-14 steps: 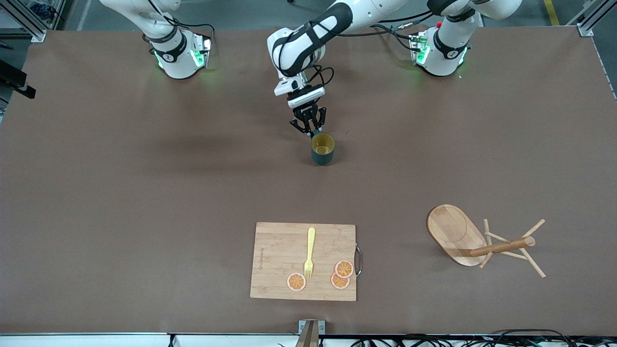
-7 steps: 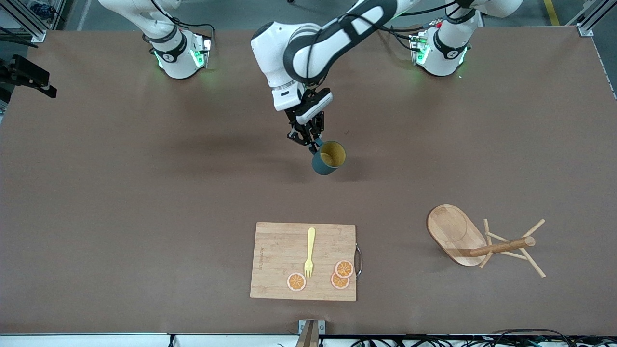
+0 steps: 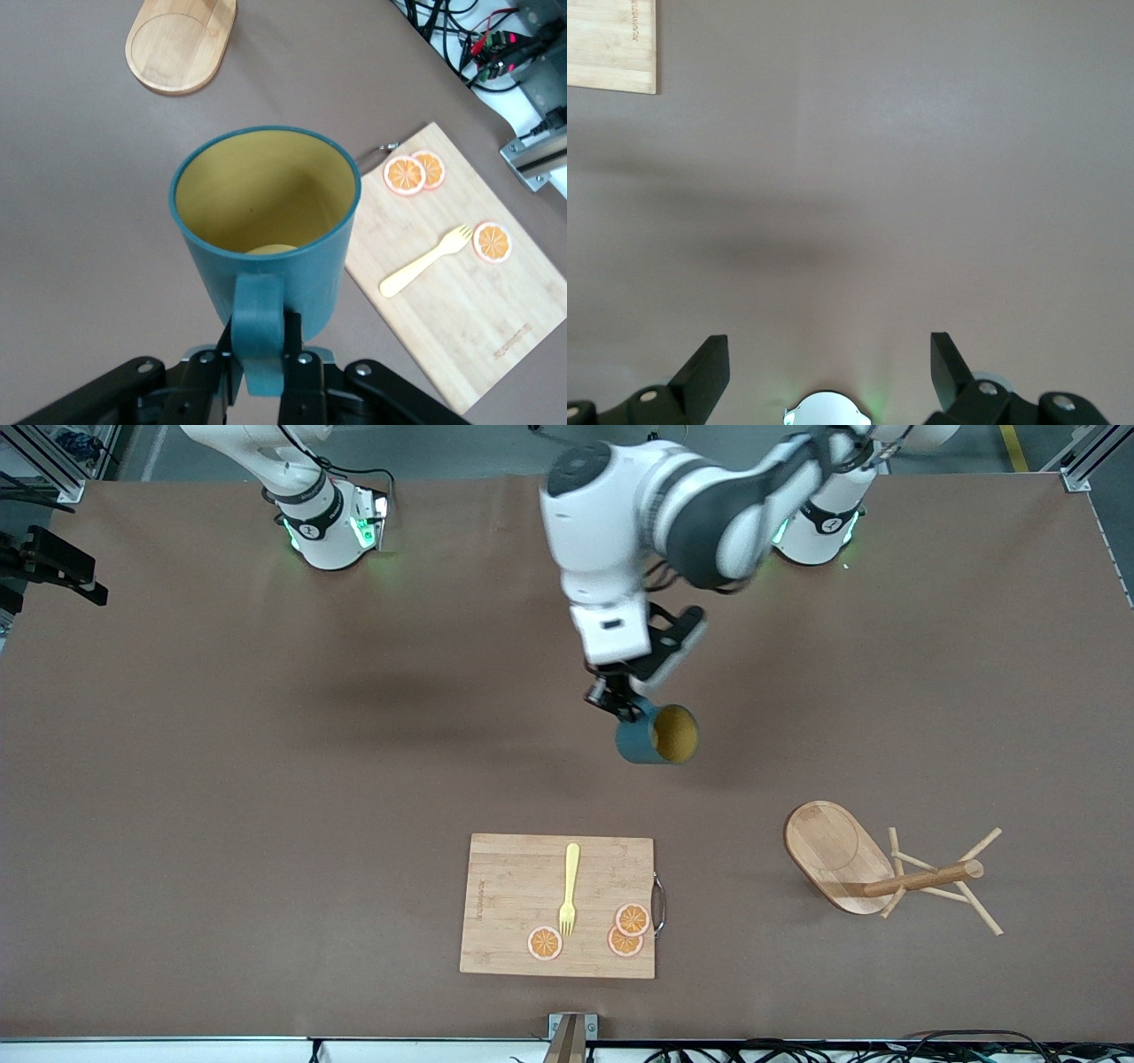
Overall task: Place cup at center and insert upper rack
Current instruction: 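Lift the mug with the left gripper and carry it to the stand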
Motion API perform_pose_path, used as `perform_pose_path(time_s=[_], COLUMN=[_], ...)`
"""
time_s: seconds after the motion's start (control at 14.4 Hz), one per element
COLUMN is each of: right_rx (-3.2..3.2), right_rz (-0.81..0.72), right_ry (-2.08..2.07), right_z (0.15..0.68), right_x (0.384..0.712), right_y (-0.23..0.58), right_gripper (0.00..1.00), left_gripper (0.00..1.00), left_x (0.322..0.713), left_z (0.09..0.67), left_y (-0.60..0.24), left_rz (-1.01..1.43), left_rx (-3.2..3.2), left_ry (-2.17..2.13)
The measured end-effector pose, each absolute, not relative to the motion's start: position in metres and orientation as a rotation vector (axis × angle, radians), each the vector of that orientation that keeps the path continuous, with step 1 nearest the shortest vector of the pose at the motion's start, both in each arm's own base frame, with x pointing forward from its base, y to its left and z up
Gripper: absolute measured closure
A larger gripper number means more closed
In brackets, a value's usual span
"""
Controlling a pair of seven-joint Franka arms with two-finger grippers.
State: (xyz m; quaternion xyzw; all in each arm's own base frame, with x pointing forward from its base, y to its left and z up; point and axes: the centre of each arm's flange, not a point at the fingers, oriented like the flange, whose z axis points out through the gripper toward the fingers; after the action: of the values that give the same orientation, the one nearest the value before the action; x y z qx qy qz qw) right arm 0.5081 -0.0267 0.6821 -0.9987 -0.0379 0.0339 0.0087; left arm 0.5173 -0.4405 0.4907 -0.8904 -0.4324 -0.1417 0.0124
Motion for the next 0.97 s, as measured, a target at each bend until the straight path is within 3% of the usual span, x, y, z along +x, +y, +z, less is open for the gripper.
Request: perform_pose_path(time_s=[0.42, 0.97], right_rx=[-3.117, -3.112], right_rz=[0.117, 0.136], right_ry=[-0.114, -0.095], right_z=[0.68, 0.674], right_x=[0.505, 0.499], right_y=[-0.029, -0.035], right_gripper=[0.0, 0.0], left_gripper=[0.79, 0.79], left_x=[0.608, 0.672], left_z=[0.516, 0.505], left_y=[-0.316, -0.19], left_rz=[-0.105, 0.317], left_rx=[-2.882, -2.904], left_ry=[-1.535, -1.966])
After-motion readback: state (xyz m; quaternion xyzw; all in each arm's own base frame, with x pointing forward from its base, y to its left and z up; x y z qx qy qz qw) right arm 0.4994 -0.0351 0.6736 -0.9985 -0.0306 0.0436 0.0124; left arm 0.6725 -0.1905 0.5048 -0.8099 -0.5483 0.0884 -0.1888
